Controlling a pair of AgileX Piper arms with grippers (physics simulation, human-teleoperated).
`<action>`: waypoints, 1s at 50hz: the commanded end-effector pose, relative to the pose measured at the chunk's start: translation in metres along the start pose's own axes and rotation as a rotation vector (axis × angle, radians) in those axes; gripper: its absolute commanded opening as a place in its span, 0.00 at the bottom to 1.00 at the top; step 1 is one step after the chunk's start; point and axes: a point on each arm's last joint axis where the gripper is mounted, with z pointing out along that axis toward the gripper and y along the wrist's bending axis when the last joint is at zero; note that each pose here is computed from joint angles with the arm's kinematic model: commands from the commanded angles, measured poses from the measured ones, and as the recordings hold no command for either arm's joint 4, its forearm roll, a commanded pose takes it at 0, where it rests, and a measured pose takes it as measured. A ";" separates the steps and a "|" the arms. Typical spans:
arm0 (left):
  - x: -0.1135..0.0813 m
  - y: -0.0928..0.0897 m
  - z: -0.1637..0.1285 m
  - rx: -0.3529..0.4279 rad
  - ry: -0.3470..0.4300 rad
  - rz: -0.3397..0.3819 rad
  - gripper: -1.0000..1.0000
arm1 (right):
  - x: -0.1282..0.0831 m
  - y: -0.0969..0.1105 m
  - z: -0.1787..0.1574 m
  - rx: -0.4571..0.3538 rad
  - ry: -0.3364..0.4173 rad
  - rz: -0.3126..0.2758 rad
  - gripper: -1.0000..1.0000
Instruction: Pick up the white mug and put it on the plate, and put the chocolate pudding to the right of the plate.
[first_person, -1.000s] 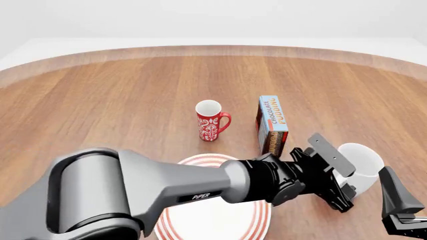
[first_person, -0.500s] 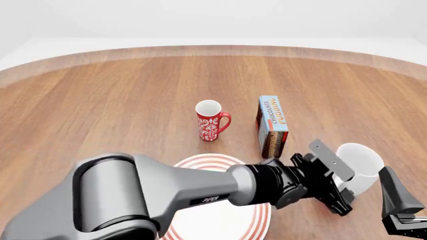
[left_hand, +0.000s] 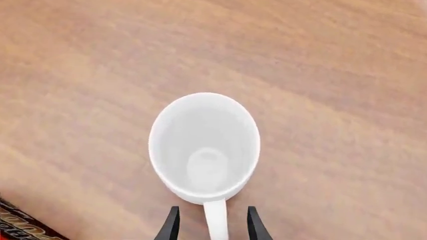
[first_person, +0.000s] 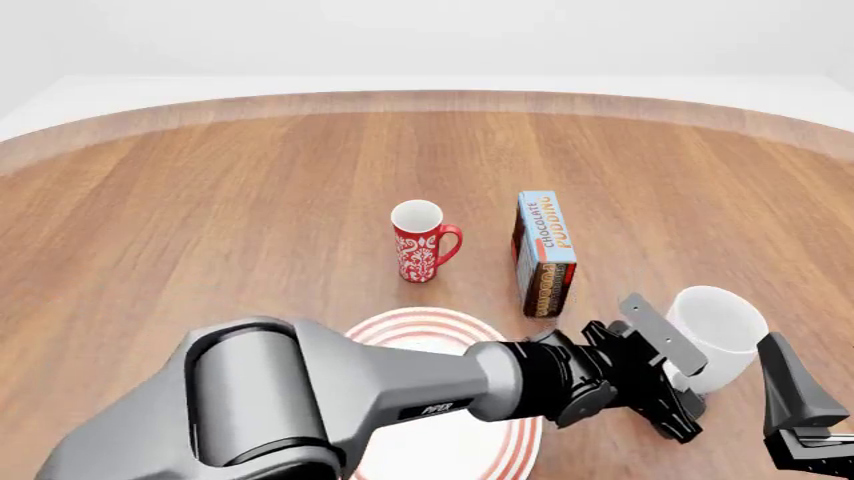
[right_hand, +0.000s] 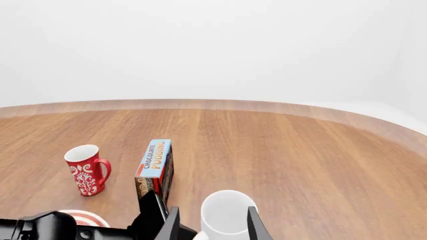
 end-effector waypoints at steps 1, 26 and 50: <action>0.009 -0.003 0.007 0.005 0.014 -0.007 1.00 | 0.000 0.000 0.000 0.000 0.000 0.000 1.00; 0.013 0.003 0.004 -0.005 0.006 -0.009 0.00 | 0.000 0.001 0.000 -0.011 -0.007 0.022 1.00; -0.017 0.018 -0.026 -0.028 -0.060 -0.012 0.00 | -0.001 0.000 -0.001 -0.007 -0.008 0.021 1.00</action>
